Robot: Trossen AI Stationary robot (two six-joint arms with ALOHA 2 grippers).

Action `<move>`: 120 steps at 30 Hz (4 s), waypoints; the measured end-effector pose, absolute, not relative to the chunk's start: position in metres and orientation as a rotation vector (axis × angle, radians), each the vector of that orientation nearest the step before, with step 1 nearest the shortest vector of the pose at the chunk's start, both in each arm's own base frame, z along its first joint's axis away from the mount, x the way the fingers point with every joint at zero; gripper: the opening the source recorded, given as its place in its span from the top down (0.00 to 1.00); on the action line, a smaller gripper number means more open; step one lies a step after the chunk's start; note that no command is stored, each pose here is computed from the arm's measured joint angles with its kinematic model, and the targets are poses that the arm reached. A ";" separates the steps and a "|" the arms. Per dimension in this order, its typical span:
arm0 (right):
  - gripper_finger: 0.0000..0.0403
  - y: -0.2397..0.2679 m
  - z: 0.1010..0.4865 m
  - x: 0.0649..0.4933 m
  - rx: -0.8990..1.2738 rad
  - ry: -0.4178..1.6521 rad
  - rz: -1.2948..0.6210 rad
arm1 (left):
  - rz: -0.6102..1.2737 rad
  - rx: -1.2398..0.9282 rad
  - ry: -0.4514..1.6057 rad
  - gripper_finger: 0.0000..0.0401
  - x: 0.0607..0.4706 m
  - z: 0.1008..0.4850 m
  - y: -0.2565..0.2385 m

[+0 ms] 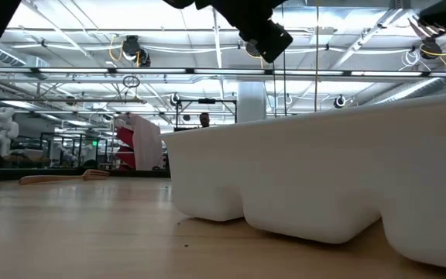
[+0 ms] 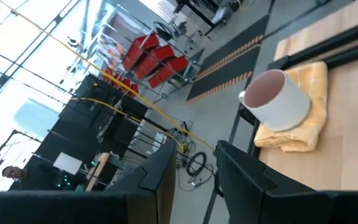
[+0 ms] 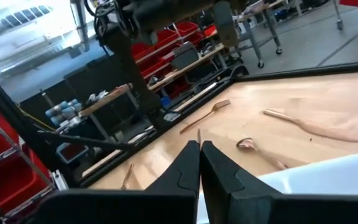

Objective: Sort silverware
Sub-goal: Put the gold fork into the cutlery tray with the other gold forks

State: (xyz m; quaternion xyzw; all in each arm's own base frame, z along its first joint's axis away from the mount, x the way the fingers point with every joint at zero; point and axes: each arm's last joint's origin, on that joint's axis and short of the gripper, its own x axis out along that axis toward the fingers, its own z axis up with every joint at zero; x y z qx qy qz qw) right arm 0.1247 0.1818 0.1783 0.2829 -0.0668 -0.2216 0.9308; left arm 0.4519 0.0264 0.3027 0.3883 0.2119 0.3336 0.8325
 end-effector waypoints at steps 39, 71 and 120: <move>1.00 0.171 0.124 0.163 0.624 -0.028 -0.491 | 0.697 0.821 0.442 0.70 0.451 0.305 0.029; 0.89 0.184 0.111 0.166 0.735 0.553 -0.125 | 0.693 0.820 0.442 0.70 0.451 0.304 0.035; 0.80 0.014 0.417 0.108 0.004 0.015 -0.774 | 0.251 -0.202 0.359 0.70 0.177 0.463 0.036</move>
